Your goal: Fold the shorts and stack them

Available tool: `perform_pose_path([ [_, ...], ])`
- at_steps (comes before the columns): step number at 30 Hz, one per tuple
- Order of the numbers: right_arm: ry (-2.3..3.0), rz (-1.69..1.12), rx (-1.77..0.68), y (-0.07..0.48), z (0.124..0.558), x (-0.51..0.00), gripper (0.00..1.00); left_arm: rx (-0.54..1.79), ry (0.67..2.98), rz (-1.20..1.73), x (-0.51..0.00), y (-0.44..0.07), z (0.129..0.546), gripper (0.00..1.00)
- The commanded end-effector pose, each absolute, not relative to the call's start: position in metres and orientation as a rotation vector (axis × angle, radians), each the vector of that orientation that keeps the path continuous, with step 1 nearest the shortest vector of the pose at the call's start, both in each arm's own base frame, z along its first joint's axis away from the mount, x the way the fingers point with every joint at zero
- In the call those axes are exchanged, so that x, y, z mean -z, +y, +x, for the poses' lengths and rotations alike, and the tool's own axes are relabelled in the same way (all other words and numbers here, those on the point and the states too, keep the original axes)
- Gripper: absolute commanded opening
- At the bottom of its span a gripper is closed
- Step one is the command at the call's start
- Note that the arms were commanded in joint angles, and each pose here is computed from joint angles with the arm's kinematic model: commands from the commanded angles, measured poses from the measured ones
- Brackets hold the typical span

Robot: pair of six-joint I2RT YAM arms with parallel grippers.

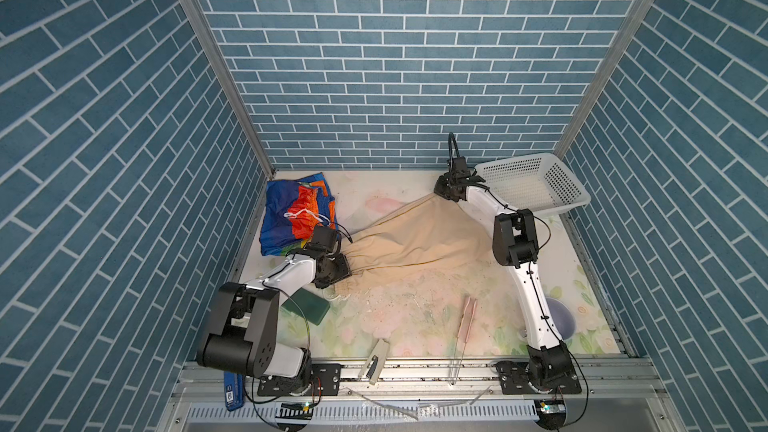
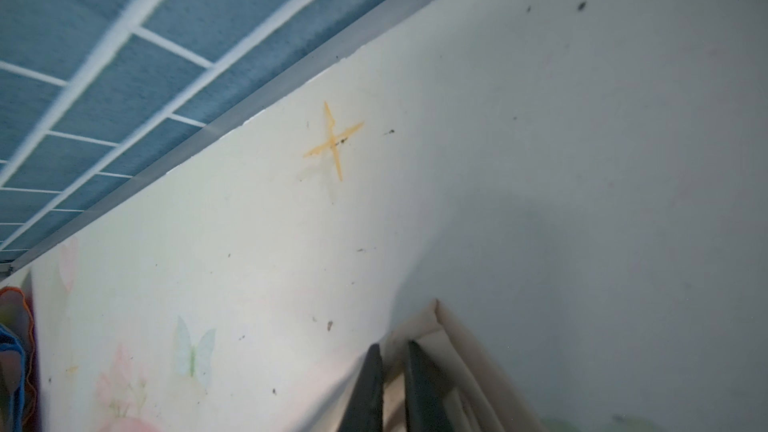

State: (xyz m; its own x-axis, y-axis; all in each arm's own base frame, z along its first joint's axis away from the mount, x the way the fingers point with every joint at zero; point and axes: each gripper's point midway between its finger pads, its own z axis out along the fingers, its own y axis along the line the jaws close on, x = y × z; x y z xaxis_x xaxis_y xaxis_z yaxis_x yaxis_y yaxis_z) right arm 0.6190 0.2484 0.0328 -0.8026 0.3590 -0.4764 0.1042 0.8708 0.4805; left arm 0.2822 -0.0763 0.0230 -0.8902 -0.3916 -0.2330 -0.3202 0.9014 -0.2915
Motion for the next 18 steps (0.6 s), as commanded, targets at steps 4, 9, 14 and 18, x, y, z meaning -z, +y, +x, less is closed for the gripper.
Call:
perform_pose_path([
  [4,2.616,0.415,-0.466,0.224,0.597,0.017,0.13,0.224,2.944,-0.628,0.006,-0.061,0.238,0.57],
  [9,2.554,0.236,-0.416,0.234,0.591,-0.039,0.14,0.337,2.900,-0.614,-0.011,-0.073,0.253,0.59],
  [14,2.396,0.019,-0.301,0.244,0.572,-0.127,0.21,0.339,2.820,-0.578,-0.052,-0.071,0.262,0.61],
  [18,2.296,-0.135,-0.293,0.266,0.537,-0.180,0.26,0.281,2.718,-0.563,-0.093,-0.059,0.264,0.63],
])
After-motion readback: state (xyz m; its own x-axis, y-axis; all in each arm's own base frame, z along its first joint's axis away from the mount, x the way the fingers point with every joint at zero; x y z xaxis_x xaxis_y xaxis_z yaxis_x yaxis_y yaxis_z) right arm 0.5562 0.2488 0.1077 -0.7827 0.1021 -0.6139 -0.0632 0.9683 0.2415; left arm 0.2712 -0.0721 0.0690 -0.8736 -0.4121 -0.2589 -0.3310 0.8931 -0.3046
